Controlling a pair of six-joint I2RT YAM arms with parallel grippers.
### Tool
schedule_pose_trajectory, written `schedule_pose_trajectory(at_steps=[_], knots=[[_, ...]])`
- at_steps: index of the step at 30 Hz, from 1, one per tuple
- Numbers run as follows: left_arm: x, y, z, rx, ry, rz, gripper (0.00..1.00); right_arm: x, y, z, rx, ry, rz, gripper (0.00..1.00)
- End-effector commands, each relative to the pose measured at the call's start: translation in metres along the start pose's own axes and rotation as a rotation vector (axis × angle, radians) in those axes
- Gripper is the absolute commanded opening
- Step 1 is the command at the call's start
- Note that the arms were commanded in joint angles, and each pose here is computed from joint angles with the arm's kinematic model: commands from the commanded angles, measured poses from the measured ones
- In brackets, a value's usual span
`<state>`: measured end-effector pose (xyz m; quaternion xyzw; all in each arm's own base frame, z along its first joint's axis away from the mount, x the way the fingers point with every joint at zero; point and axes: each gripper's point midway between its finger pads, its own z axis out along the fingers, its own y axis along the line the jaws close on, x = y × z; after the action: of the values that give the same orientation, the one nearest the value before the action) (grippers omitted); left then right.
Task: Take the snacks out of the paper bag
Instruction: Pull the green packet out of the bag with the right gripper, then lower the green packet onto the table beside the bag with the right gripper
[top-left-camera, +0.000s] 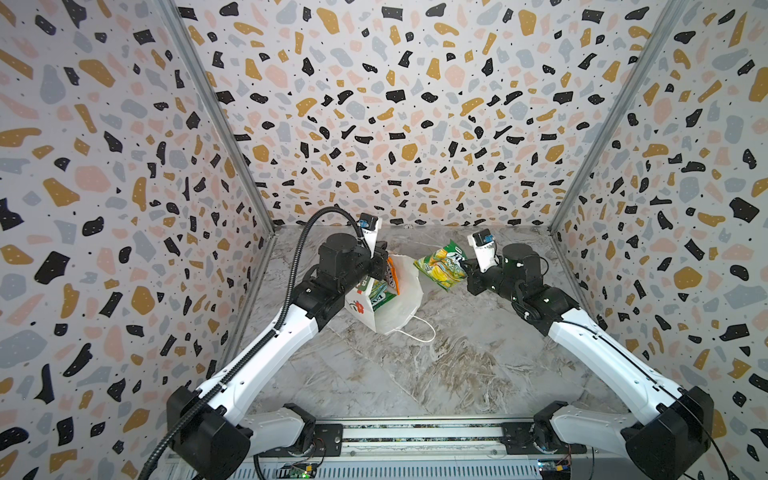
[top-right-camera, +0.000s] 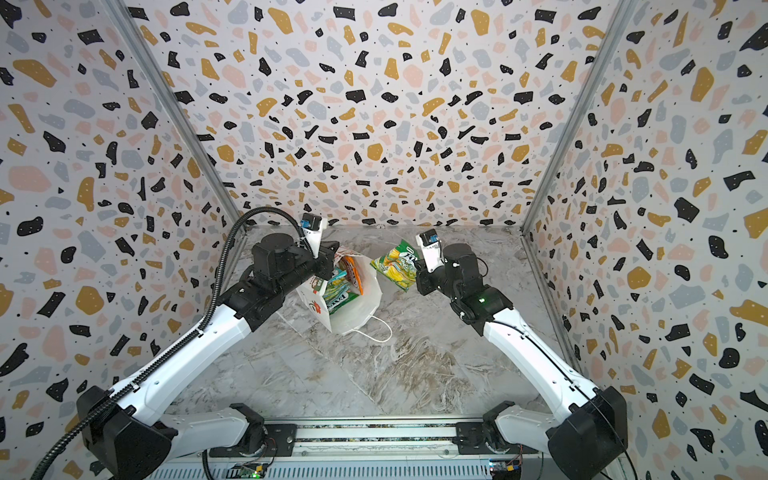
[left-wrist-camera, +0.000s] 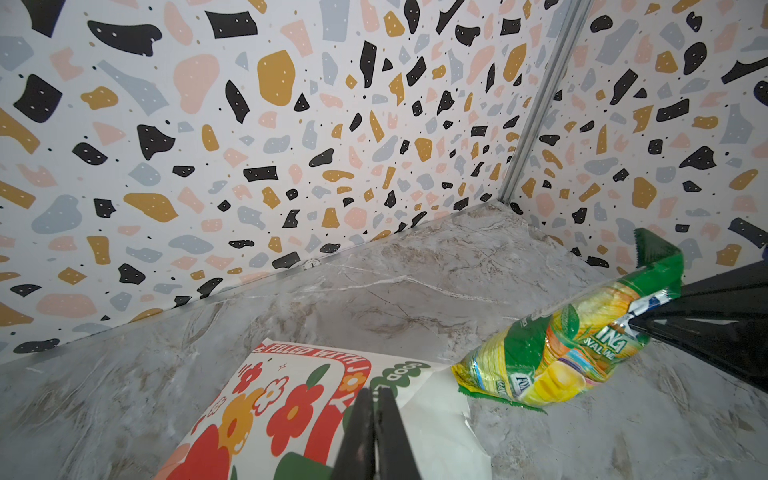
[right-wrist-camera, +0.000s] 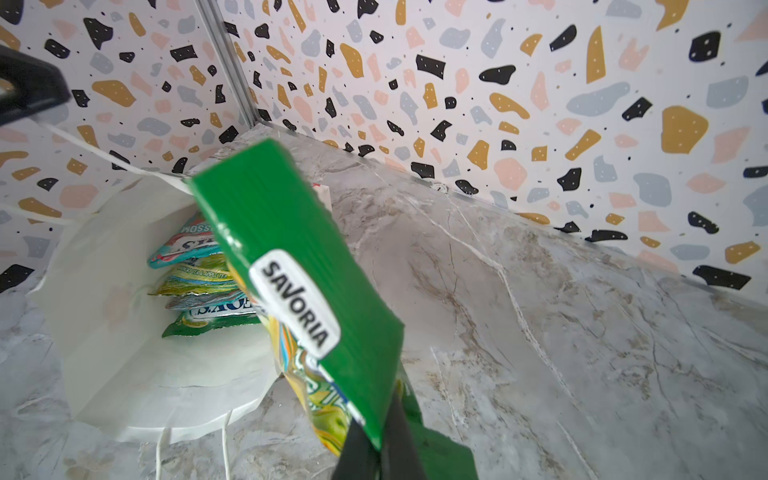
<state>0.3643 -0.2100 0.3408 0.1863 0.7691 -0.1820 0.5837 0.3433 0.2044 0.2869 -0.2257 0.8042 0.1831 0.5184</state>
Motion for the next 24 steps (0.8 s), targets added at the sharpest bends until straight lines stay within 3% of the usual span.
schedule_pose_trajectory(at_steps=[1, 8, 24], knots=[[-0.016, -0.003, -0.005, 0.014, -0.059, 0.019, 0.00, -0.009, -0.008, -0.007, -0.002, -0.034, 0.036, 0.00], [-0.015, -0.004, -0.004, 0.018, -0.058, 0.019, 0.00, 0.006, -0.033, -0.004, 0.041, -0.005, 0.101, 0.00], [-0.013, -0.013, -0.005, 0.071, -0.050, 0.043, 0.00, 0.034, -0.042, 0.086, -0.197, 0.078, 0.273, 0.00]])
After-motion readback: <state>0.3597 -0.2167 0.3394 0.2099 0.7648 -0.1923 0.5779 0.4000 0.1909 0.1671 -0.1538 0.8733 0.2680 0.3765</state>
